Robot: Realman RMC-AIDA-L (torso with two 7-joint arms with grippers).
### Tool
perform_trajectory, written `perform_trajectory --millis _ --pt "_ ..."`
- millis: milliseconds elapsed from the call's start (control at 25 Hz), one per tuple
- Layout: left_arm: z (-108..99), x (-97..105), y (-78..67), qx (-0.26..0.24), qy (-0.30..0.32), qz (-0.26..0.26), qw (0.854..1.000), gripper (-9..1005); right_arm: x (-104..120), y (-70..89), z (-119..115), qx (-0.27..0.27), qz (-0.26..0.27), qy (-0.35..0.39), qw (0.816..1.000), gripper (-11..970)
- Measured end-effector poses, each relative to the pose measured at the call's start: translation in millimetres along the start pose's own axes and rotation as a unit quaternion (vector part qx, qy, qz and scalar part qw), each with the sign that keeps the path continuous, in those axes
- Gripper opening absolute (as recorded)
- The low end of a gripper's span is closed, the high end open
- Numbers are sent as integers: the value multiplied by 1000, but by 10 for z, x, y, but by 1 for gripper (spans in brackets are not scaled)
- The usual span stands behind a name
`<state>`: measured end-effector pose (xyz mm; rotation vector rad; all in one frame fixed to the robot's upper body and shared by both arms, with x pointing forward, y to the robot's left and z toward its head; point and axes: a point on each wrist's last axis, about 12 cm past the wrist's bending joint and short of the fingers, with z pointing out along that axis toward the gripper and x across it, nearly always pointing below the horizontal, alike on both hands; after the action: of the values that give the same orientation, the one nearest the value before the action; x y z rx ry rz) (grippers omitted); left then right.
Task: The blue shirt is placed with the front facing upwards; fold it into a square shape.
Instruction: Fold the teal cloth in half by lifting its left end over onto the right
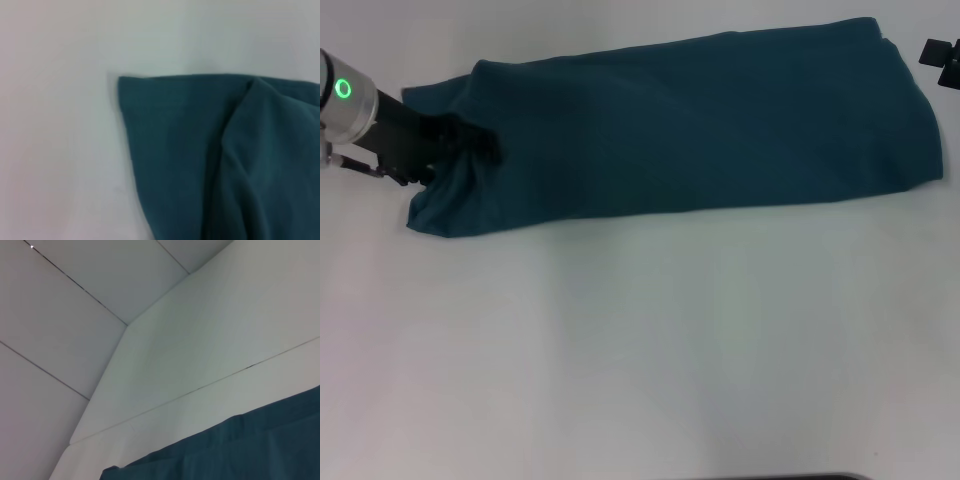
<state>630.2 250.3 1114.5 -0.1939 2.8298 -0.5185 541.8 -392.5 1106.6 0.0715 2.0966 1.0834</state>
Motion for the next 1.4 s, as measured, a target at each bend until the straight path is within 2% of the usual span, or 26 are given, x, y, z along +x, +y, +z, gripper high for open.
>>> perform_trajectory --millis 400,600,720,920,1160,1400 --pt "11 -22 -112 10 6 7 1000 948 1 -6 -11 1 -1 0 1000 811" --pt "15 -35 -254 -3 24 47 999 855 3 -10 -19 2 0 -2 1000 810" --pt "15 -41 -267 -5 24 50 998 800 3 -11 -19 2 -1 -2 1000 810" --pt "-11 -55 -236 -4 19 45 999 569 2 -13 -19 3 0 -2 1000 809" --pt "-15 -71 -243 -6 15 47 999 360 2 -13 -18 4 1 -2 1000 808" --pt "-19 -79 -255 -6 14 49 999 205 -1 -15 -20 4 1 -3 1000 807"
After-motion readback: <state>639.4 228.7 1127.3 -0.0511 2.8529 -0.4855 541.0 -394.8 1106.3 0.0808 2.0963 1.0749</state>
